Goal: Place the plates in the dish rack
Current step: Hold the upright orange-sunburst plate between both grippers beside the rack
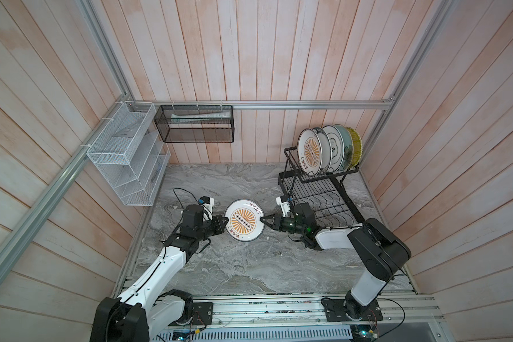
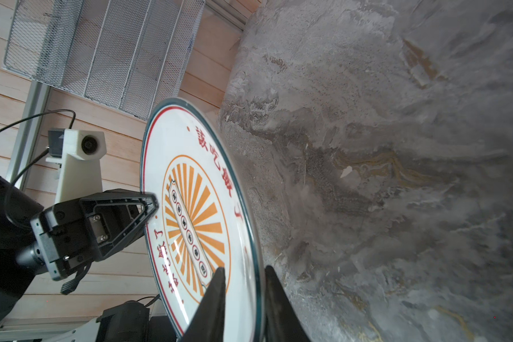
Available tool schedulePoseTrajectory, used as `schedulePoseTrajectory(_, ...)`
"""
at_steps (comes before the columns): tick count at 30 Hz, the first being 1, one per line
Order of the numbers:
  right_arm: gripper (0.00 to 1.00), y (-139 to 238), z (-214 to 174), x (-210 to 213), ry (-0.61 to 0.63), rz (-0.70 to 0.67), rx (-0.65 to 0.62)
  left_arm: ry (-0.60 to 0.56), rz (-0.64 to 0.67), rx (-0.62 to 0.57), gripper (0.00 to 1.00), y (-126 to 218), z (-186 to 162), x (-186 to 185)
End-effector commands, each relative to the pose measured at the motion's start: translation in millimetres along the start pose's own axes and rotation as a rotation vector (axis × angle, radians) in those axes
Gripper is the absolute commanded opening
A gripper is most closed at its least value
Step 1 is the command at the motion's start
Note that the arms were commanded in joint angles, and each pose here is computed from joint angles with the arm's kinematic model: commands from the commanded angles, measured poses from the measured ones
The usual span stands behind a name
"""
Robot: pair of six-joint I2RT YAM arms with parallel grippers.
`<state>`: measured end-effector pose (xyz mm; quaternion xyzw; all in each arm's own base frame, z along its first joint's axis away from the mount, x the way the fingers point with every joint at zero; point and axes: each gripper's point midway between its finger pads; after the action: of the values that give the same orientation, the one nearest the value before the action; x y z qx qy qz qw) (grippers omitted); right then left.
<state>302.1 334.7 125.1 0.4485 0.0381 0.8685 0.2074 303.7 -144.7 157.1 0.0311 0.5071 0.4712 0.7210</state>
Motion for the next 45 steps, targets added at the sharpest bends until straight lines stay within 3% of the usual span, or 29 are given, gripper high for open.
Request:
schedulePoseTrajectory(1, 0.27, 4.4, 9.3, 32.1, 0.073, 0.104, -0.032, 0.01, -0.026, -0.047, 0.0, 3.8, 9.8, -7.9)
schedulePoseTrajectory(21, 0.27, -1.6, 4.9, 41.9, 0.056, 0.171, -0.019, 0.052, -0.133, -0.083, 0.0, 3.3, 11.3, -20.3)
schedulePoseTrajectory(45, 0.07, -2.7, 7.4, 46.7, 0.051, 0.182, -0.008, 0.006, -0.133, -0.073, 0.0, 4.3, -0.3, -13.1)
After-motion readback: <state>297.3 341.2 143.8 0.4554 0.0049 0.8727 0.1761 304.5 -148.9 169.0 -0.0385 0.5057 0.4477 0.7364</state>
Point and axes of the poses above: each gripper's point midway between its finger pads, its own y axis back along the fingers, its own x axis along the line the jaws close on, z = x × y, and after that the axes turned 10 degrees about y, right-handed
